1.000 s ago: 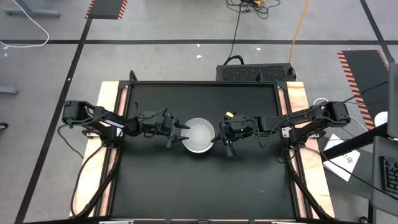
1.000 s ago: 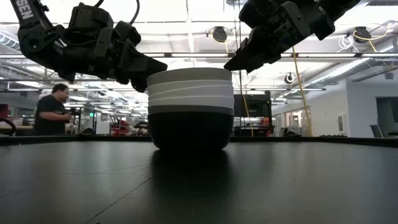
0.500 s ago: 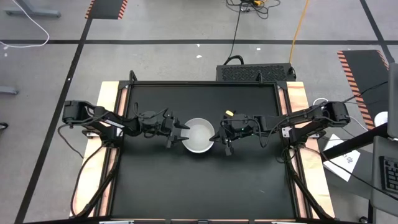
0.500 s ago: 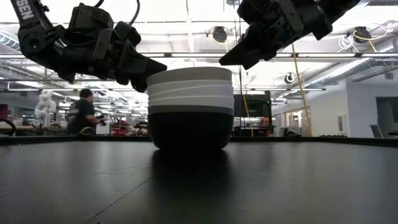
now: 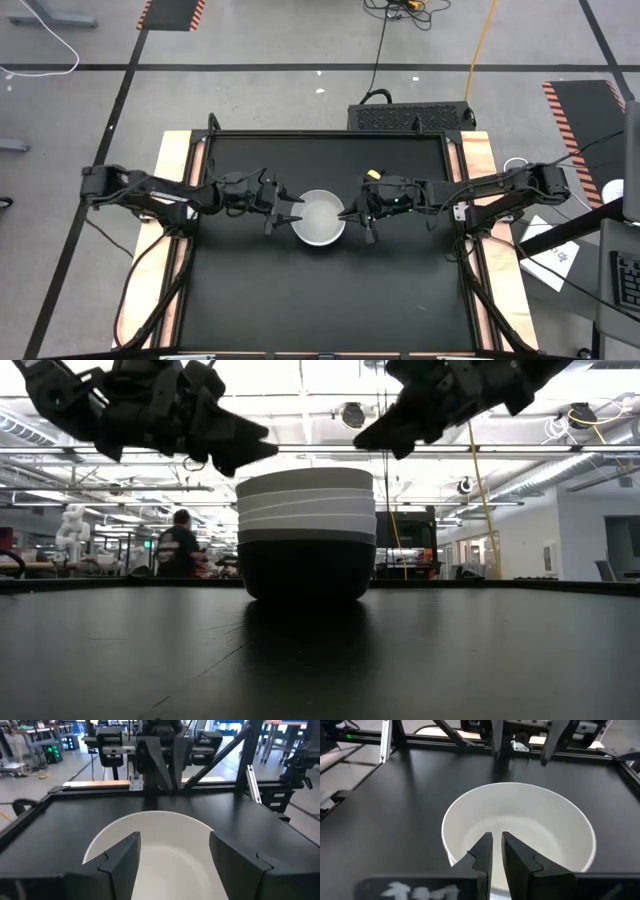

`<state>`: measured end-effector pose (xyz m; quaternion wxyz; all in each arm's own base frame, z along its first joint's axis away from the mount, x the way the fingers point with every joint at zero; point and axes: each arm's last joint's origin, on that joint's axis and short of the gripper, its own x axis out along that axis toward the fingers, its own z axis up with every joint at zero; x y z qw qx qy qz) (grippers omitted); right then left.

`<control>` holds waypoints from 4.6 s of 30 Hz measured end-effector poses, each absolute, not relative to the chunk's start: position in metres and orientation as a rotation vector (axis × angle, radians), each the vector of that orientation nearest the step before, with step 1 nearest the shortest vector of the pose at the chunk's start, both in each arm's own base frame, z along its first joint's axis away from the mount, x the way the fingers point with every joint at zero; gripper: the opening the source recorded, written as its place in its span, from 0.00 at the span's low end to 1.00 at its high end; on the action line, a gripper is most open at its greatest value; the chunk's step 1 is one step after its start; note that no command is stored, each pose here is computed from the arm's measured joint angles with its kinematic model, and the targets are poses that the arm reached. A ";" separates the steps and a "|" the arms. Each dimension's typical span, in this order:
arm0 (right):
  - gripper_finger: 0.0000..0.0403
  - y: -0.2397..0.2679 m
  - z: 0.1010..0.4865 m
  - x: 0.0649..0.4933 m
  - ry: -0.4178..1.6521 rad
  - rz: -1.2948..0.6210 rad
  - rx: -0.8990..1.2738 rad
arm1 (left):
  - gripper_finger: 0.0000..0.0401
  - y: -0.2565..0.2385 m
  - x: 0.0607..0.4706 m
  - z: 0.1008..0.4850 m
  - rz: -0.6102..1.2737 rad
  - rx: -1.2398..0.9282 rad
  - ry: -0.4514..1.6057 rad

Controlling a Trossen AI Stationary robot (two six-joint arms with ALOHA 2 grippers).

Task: Nest bowls inside each other
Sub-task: Return to Home Position

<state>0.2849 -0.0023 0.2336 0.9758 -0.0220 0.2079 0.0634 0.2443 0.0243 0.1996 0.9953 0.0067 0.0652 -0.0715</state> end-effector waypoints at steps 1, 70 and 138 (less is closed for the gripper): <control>0.08 -0.002 0.237 0.283 0.411 0.129 -0.048 | 0.60 0.024 0.242 0.203 -0.143 0.024 0.132; 0.08 -0.002 0.161 0.113 0.101 -0.003 0.173 | 0.60 0.007 0.100 0.167 -0.050 -0.043 0.100; 0.08 0.002 0.158 0.113 0.127 0.027 0.165 | 0.03 0.006 0.110 0.155 -0.092 -0.049 0.230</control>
